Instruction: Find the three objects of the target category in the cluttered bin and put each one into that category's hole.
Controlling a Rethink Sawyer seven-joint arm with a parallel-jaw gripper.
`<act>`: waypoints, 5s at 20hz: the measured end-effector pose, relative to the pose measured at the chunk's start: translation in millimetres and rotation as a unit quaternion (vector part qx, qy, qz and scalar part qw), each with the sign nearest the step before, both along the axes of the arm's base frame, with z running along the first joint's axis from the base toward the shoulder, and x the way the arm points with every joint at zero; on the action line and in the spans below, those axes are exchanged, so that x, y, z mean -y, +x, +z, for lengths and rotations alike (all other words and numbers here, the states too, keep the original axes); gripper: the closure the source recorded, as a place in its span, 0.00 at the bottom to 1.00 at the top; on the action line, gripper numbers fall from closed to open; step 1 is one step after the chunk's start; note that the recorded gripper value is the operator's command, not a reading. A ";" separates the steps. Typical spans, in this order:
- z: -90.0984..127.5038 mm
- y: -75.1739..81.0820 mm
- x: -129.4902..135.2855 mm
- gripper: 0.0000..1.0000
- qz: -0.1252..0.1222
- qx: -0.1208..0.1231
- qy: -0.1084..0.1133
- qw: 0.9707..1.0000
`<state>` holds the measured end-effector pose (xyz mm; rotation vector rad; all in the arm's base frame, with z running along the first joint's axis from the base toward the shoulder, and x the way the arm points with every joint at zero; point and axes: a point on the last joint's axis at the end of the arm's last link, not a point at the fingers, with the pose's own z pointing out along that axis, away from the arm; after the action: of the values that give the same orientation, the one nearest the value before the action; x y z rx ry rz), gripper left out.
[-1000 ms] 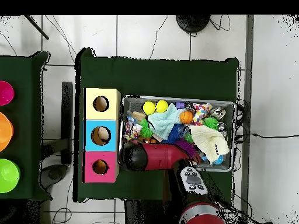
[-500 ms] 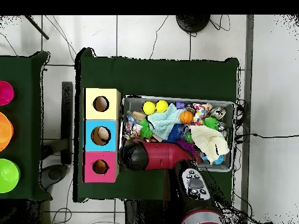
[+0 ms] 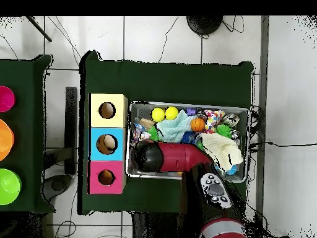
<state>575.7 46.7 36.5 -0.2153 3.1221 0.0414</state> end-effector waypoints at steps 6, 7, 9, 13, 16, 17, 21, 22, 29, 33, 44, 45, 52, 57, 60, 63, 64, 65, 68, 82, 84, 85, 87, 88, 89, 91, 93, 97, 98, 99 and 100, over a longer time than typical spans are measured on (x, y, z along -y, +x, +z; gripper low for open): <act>-18.7 39.5 20.8 1.00 -0.003 0.013 0.006 1.000; -20.8 43.6 23.7 1.00 -0.003 0.015 0.006 1.000; -24.5 51.9 29.6 1.00 -0.003 0.021 0.006 1.000; -29.6 66.9 41.5 1.00 -0.001 0.035 0.006 0.999; -31.4 78.3 49.2 1.00 -0.001 0.043 0.007 0.999; -31.7 79.5 50.0 1.00 -0.001 0.044 0.007 0.999; -36.8 90.0 66.0 1.00 0.002 0.046 0.005 0.999; -39.8 90.3 71.7 1.00 0.003 0.040 0.006 0.999; -52.2 93.1 96.6 1.00 0.002 -0.004 0.023 1.000; -52.0 94.3 103.7 1.00 0.003 -0.016 0.030 0.999; -51.0 94.6 106.8 1.00 0.022 -0.016 0.030 0.999; -50.6 94.5 107.6 1.00 0.023 -0.017 0.030 0.999; -41.7 92.3 126.5 1.00 0.025 -0.018 0.023 0.999; -27.9 83.8 129.3 1.00 0.035 -0.010 0.013 0.999; -19.8 79.6 122.6 1.00 0.046 0.000 0.008 0.999; -8.2 71.5 104.8 1.00 0.065 0.018 0.004 0.998; -5.2 68.4 97.5 1.00 0.073 0.023 0.002 0.997; -3.2 65.5 91.0 1.00 0.079 0.027 0.001 0.997; 2.0 49.0 54.4 1.00 0.111 0.039 0.000 0.993; 21.1 -15.2 -53.0 1.00 0.174 0.018 0.016 0.984; 29.7 -17.1 -53.9 1.00 0.166 0.017 0.017 0.986; 34.2 -16.3 -52.9 1.00 0.160 0.019 0.017 0.987; 43.4 -13.5 -50.3 1.00 0.152 0.022 0.015 0.988; 47.6 -12.3 -49.0 1.00 0.149 0.022 0.014 0.989; 51.0 -11.4 -48.0 1.00 0.146 0.022 0.013 0.989; 64.4 -7.7 -43.5 1.00 0.136 0.019 0.008 0.990; 76.8 -5.7 -39.2 1.00 0.128 0.011 0.004 0.992; 97.7 -5.0 -32.6 1.00 0.116 -0.011 -0.003 0.993; 99.3 -4.9 -32.0 1.00 0.115 -0.012 -0.004 0.993; 105.0 -4.7 -29.1 1.00 0.113 -0.018 -0.008 0.993; 108.1 -4.3 -27.1 1.00 0.112 -0.021 -0.010 0.993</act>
<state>571.4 73.8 144.6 -0.5718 3.1234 0.0176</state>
